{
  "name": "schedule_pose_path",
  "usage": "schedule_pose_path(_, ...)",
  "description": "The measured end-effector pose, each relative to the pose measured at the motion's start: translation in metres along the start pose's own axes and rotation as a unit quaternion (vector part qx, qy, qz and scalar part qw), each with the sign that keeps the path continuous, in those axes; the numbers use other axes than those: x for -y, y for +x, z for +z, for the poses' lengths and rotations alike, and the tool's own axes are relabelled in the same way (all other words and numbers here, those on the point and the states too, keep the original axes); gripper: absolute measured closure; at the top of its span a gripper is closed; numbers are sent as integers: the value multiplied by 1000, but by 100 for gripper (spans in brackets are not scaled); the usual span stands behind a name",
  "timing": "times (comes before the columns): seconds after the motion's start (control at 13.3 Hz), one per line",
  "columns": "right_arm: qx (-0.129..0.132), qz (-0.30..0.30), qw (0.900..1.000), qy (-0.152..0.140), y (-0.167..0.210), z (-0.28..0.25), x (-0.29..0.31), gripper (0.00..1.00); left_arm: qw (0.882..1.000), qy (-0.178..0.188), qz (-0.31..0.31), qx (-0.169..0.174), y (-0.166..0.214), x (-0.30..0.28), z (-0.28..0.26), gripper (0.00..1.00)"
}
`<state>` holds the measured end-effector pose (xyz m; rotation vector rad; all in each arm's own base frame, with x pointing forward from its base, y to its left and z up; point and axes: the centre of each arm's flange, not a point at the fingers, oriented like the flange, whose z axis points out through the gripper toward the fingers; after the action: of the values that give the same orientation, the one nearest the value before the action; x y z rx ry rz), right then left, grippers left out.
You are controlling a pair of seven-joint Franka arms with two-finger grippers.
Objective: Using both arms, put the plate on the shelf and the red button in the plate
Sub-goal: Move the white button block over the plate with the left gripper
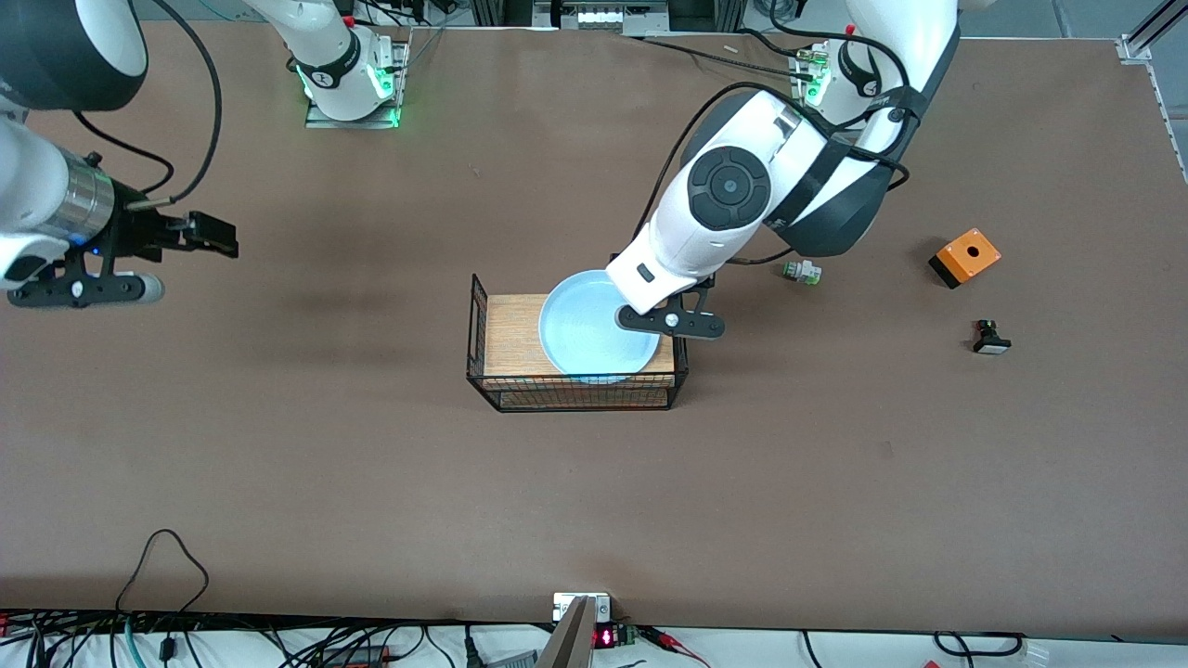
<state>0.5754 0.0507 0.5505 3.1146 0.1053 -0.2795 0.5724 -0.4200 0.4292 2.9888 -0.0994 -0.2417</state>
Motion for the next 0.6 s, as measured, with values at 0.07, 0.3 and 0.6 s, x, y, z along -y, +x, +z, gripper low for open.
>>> schedule_pose_path(0.07,1,-1,1000,-1,-11,3,1,0,1000,-2,1,-2,1,-3,3,66)
schedule_pose_path(0.3,7,-6,1000,-3,-35,10,7,0,1000,-11,5,-14,4,-12,13,66)
schedule_pose_path(0.6,-6,-26,1000,-6,-38,3,29,0,999,-23,2,-30,15,-13,26,66)
